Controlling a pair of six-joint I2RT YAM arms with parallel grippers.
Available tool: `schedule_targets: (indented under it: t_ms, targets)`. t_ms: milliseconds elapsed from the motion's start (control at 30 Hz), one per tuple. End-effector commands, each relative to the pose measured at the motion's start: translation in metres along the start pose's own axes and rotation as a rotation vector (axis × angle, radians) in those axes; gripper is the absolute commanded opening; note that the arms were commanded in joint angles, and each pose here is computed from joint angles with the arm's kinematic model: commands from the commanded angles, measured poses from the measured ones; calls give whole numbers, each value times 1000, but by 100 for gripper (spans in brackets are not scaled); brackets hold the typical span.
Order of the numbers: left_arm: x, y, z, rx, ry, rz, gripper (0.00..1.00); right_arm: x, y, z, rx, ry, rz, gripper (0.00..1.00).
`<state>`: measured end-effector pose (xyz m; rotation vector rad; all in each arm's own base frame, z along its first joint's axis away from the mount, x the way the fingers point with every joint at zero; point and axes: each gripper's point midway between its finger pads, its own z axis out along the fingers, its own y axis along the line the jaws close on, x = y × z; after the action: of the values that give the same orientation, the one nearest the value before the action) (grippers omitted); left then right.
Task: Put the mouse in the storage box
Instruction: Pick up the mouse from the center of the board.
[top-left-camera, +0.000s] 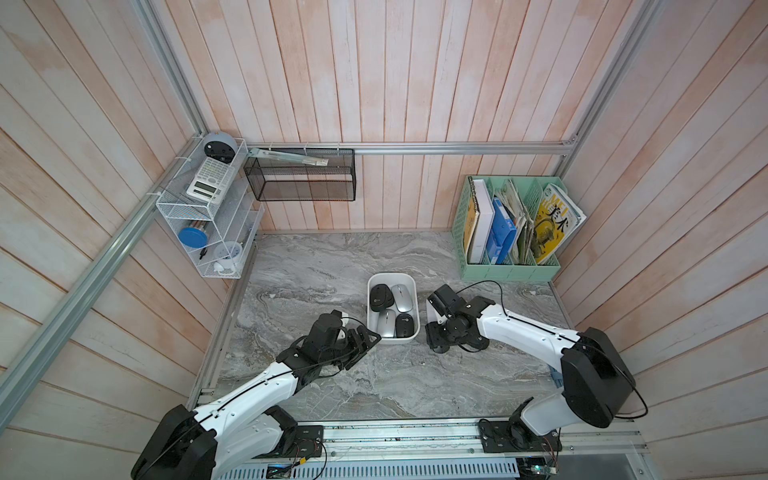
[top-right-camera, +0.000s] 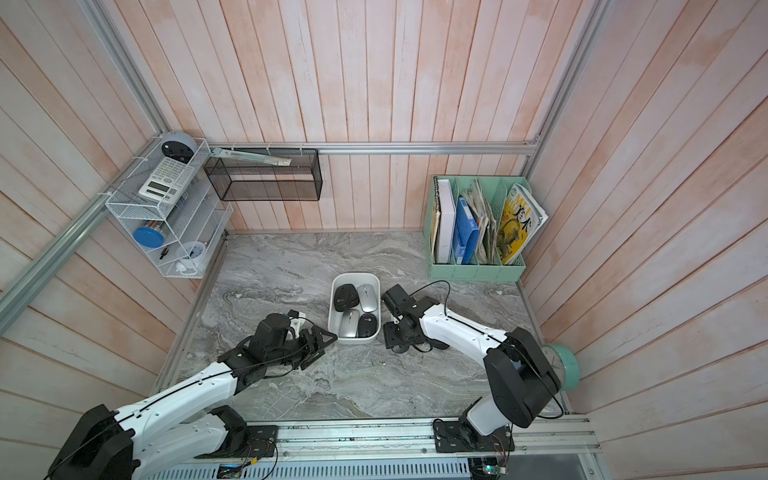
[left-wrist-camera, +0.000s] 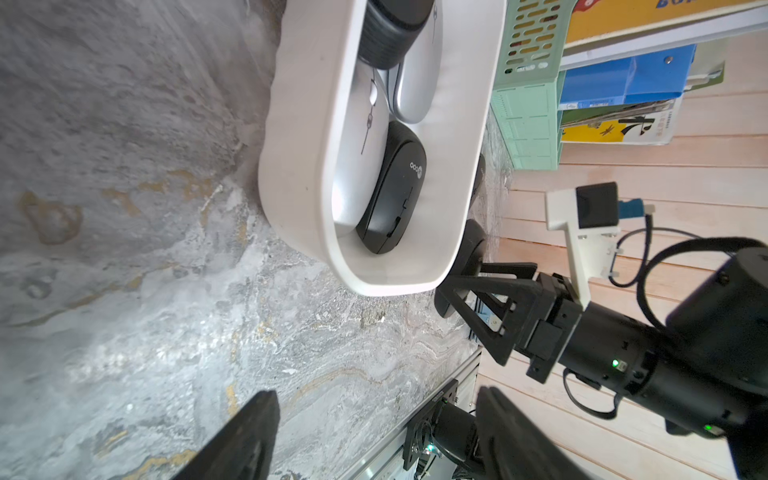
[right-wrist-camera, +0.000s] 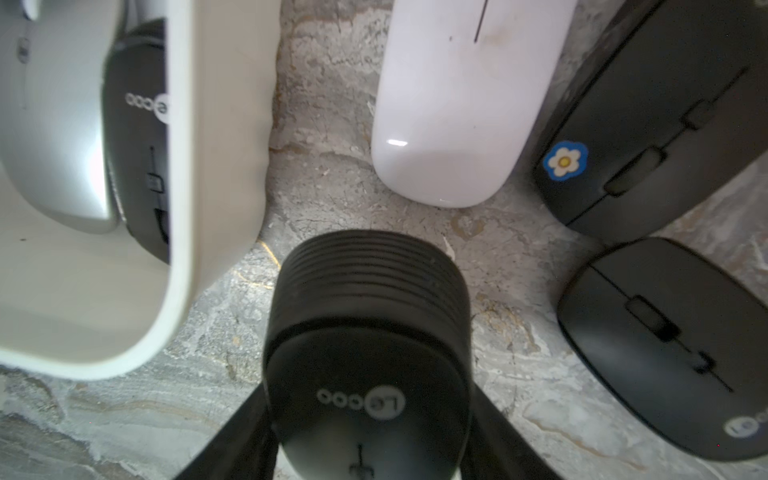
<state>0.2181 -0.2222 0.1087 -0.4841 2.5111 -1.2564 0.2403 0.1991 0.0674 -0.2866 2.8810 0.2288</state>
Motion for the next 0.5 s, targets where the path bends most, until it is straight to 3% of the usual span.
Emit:
schedule_targets:
  t_ms: [0, 467]
  targets:
    - [-4, 8, -7, -22, -11, 6, 80, -8, 1, -21, 12, -42, 6, 61]
    - [-37, 22, -22, -22, -57, -58, 80, -49, 24, -46, -22, -107, -50, 61]
